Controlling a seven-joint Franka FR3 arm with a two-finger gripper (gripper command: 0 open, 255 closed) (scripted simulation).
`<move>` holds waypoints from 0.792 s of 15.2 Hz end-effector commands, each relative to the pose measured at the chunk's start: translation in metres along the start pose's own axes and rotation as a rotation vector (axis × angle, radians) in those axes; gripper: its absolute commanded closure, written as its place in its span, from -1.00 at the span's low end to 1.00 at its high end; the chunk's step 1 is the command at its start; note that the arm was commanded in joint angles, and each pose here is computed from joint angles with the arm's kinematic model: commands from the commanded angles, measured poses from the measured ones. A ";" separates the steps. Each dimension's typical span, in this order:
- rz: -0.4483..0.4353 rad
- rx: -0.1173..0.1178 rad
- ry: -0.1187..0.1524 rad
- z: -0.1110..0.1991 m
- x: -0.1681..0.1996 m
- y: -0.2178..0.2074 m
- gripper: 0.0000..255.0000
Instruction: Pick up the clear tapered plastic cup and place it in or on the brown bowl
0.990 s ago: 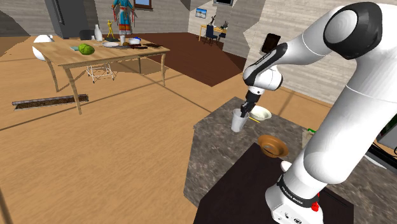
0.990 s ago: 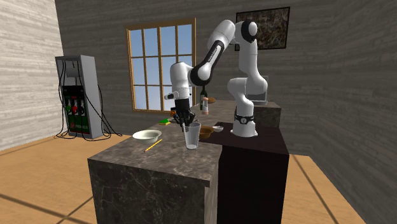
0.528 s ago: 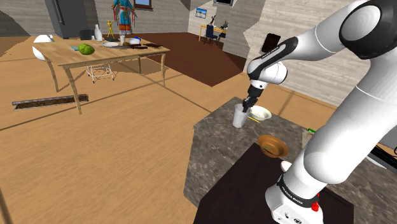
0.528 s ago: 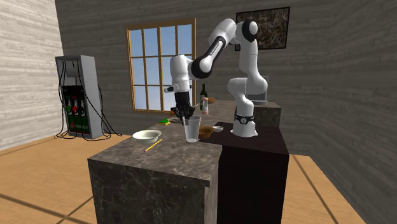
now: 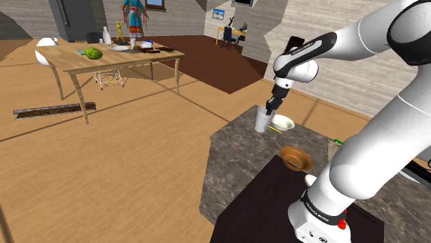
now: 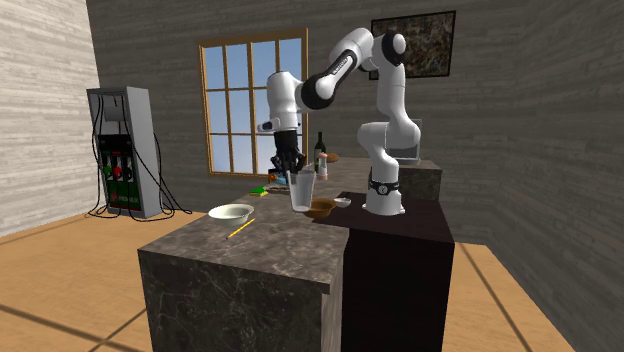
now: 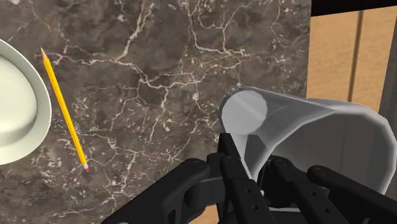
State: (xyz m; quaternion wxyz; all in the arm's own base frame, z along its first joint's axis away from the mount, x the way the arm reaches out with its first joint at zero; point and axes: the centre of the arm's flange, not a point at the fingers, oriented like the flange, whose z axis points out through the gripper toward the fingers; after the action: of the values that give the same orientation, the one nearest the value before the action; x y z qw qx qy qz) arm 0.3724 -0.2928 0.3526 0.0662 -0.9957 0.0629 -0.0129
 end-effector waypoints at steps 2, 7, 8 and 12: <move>0.000 0.000 0.000 -0.015 0.001 -0.002 1.00; 0.000 0.000 0.000 -0.034 -0.037 0.005 1.00; 0.000 0.000 0.000 -0.037 -0.050 0.007 1.00; 0.000 0.000 0.000 -0.047 -0.100 0.018 1.00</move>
State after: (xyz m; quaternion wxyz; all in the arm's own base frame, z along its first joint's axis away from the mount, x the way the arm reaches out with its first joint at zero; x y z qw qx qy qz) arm 0.2831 -0.3032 0.3949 0.0665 -0.9957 0.0635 -0.0129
